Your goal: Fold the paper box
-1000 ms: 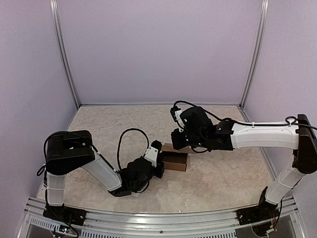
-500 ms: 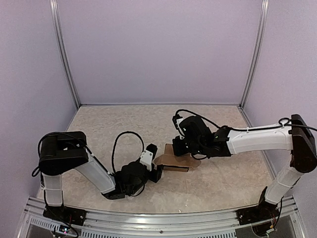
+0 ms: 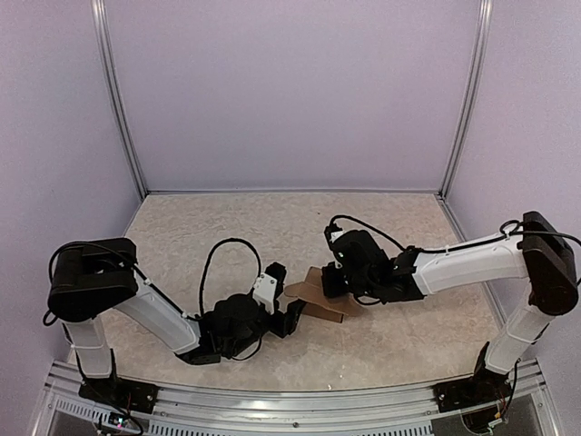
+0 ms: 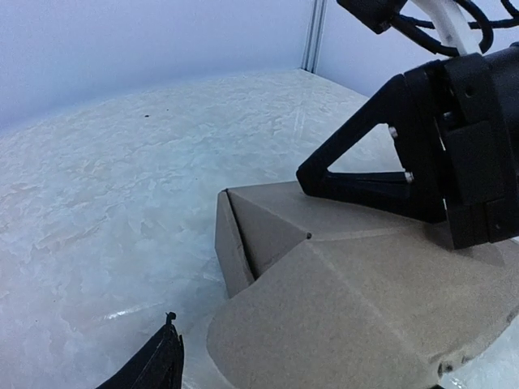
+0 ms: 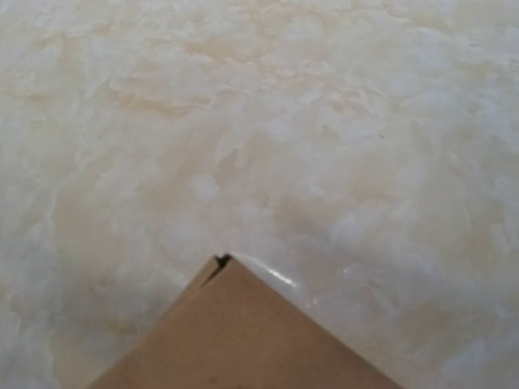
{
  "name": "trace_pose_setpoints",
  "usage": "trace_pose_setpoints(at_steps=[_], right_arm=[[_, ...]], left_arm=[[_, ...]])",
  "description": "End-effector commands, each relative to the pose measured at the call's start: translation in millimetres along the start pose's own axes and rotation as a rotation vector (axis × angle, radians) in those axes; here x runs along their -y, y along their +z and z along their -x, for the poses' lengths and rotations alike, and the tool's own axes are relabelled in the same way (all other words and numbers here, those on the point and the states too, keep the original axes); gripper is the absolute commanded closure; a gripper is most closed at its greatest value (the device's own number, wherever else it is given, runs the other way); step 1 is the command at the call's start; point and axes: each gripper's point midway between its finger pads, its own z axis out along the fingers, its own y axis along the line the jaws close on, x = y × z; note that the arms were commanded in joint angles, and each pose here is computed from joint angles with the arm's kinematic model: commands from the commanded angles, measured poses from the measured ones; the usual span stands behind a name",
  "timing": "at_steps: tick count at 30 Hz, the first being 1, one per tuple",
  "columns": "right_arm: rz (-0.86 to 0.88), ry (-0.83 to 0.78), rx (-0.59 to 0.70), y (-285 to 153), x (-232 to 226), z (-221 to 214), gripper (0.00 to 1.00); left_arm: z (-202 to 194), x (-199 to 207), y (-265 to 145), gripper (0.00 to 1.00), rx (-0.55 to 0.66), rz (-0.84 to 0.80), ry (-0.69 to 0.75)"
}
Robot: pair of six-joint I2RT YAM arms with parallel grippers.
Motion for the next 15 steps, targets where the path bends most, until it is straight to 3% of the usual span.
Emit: trace_pose_setpoints(at_steps=[1,8,15], right_arm=[[-0.044,0.003,-0.011,8.0,9.5,-18.4,1.0],[-0.063,-0.009,-0.024,15.1,13.8,-31.6,1.0],[-0.059,-0.04,-0.04,18.7,12.6,-40.9,1.0]], left_arm=[[6.2,3.3,-18.0,0.34,-0.019,-0.052,-0.041],[18.9,2.8,-43.6,0.34,-0.098,-0.097,-0.074],[59.3,-5.9,-64.6,0.34,-0.103,-0.078,-0.102]])
